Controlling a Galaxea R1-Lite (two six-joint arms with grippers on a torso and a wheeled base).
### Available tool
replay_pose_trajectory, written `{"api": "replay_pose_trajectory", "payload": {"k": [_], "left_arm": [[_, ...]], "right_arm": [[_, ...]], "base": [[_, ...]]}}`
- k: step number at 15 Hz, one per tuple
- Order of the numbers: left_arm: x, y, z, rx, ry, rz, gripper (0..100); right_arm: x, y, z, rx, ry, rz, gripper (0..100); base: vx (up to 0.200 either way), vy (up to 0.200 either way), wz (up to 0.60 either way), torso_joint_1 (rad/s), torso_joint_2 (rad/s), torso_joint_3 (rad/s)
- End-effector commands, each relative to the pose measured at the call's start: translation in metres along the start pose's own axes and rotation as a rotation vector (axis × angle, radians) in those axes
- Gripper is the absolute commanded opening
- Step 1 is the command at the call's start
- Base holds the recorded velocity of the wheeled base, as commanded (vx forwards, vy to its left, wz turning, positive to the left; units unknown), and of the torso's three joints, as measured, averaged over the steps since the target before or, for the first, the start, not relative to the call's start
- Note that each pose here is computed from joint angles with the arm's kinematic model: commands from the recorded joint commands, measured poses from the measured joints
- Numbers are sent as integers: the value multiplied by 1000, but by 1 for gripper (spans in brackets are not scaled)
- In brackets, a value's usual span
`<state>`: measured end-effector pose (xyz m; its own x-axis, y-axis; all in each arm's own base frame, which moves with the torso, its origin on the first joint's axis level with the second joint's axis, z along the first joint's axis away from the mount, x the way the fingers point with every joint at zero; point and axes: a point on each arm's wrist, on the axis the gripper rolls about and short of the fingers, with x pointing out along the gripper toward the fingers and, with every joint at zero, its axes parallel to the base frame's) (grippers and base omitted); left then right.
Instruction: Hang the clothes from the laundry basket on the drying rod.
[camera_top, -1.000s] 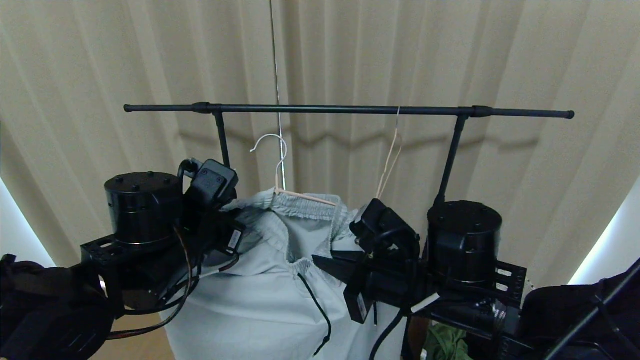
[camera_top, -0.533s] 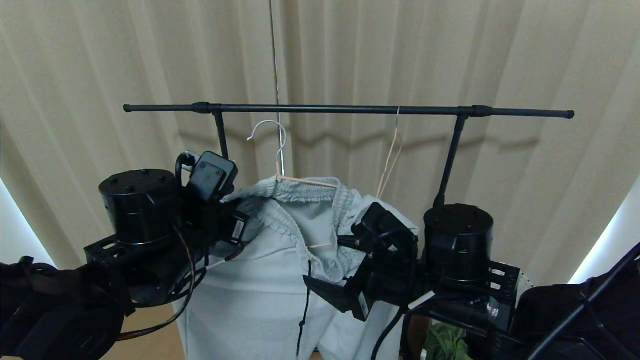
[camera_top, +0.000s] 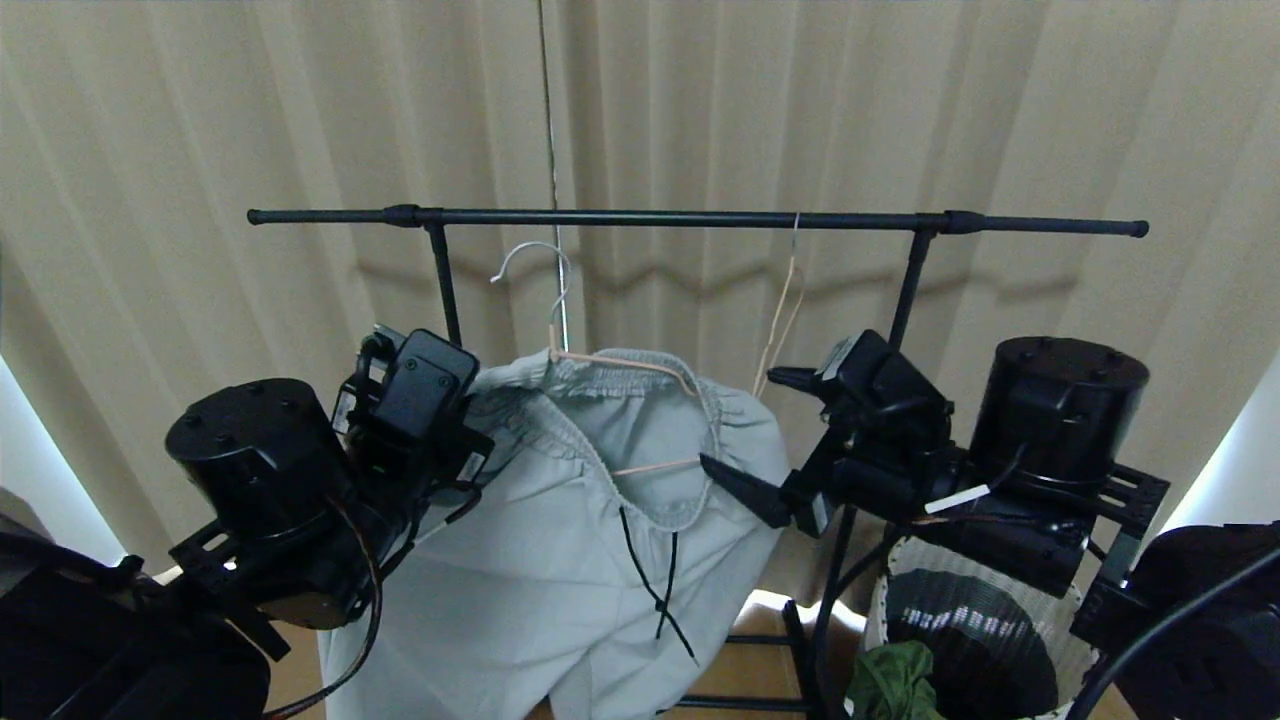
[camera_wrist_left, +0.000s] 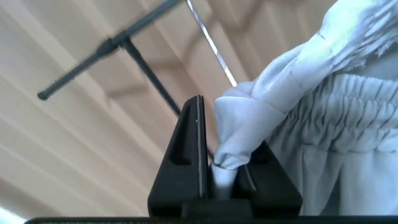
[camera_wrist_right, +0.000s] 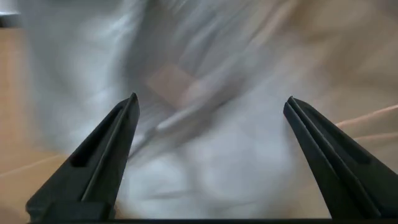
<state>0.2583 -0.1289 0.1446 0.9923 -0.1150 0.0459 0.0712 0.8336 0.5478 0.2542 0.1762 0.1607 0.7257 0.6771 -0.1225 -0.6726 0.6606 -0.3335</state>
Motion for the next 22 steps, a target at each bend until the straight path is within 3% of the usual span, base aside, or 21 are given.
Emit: {"api": "replay_pose_trajectory", "payload": {"k": [1, 8, 14, 22], "left_arm": [[1, -7, -9, 17, 32, -21, 0], [-2, -13, -3, 14, 7, -47, 0], [-1, -12, -2, 13, 4, -43, 0], [-22, -8, 11, -2, -47, -64, 0]], "right_arm": [[-1, -18, -4, -45, -18, -71, 100], [28, -19, -16, -105, -8, -66, 100], [30, -4, -9, -112, -27, -21, 100], [67, -11, -14, -111, -6, -69, 100]], "base": [[0, 0, 0, 0, 0, 0], [0, 0, 0, 0, 0, 0], [0, 0, 0, 0, 0, 0], [0, 0, 0, 0, 0, 0]]}}
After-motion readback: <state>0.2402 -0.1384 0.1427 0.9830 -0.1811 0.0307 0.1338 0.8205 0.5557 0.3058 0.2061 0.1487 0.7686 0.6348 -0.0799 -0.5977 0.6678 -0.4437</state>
